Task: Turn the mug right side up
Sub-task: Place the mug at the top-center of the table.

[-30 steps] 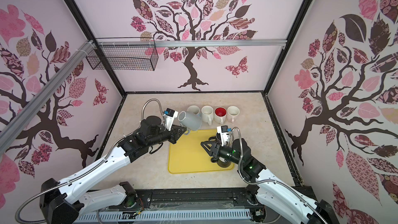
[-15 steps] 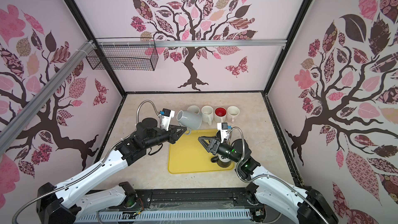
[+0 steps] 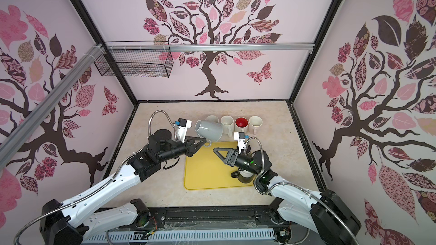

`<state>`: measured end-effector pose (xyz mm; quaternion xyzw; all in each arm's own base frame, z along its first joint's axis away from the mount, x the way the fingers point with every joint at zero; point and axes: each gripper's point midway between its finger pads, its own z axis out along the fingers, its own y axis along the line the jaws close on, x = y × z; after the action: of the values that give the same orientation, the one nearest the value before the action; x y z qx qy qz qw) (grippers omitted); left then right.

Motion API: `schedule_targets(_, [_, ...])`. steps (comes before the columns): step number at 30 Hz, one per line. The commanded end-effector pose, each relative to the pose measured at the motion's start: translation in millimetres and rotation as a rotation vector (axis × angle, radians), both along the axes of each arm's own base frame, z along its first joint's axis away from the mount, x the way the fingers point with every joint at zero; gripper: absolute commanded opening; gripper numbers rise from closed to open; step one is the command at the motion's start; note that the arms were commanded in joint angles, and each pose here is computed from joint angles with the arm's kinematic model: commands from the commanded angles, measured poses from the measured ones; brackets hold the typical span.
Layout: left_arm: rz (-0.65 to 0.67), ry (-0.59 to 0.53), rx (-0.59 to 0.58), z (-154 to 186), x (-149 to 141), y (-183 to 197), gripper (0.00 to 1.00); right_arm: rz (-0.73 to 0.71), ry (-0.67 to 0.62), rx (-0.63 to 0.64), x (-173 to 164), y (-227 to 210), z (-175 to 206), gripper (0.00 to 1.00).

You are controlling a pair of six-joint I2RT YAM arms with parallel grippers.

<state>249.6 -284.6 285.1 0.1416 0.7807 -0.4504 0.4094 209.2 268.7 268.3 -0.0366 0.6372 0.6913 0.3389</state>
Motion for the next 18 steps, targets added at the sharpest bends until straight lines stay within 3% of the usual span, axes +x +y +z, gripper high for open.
schedule_targets(1, [-0.024, -0.090, -0.113, 33, -5, -2, 0.00, 0.032, -0.077, 0.087, -4, 2, 39, 0.47])
schedule_targets(18, [-0.073, -0.112, -0.227, 58, -16, -4, 0.00, 0.049, -0.068, 0.128, 4, 10, 50, 0.45])
